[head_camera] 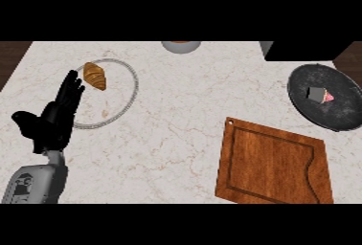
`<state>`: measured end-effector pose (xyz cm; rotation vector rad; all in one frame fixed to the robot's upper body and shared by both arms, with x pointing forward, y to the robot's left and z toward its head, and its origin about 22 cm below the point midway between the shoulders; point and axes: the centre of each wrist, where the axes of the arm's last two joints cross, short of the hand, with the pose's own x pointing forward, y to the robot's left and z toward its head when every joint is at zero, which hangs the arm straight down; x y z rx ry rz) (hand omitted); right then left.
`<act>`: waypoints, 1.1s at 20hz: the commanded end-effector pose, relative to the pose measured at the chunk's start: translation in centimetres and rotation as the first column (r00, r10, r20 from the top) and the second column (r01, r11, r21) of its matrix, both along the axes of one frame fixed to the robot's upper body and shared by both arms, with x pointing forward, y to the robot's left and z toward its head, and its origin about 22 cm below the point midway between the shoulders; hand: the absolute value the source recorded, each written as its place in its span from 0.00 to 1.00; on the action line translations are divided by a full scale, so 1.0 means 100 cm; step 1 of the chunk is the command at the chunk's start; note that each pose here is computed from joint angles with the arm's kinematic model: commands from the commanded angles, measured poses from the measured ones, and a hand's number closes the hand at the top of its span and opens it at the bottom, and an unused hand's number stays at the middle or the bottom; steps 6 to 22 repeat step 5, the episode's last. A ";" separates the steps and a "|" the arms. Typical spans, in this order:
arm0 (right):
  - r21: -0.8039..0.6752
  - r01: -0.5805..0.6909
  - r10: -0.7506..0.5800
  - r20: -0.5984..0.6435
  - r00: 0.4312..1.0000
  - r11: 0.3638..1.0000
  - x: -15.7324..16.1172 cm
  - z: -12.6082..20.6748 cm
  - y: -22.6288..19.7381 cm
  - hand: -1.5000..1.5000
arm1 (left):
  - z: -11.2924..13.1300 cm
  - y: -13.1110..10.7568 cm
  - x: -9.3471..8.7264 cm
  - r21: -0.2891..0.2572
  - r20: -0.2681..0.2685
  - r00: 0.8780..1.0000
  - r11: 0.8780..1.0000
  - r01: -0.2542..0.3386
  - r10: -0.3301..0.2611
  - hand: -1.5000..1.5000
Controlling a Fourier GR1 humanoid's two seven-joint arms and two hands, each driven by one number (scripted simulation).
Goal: Pick the cupcake from the cutting board and place it in the pan
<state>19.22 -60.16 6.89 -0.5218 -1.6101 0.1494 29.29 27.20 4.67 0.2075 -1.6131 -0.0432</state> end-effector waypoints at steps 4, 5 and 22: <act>0.067 -0.193 0.188 0.077 0.979 0.979 -0.025 0.002 -0.010 0.00 | 0.005 0.010 0.001 0.006 0.019 1.000 1.000 -0.023 0.023 0.50; 0.046 -0.175 0.171 0.088 0.981 0.983 -0.026 0.002 -0.010 0.00 | 0.007 0.003 0.005 -0.007 0.008 1.000 1.000 0.008 -0.008 0.50; 0.046 -0.175 0.171 0.088 0.981 0.983 -0.026 0.002 -0.010 0.00 | 0.007 0.003 0.005 -0.007 0.008 1.000 1.000 0.008 -0.008 0.50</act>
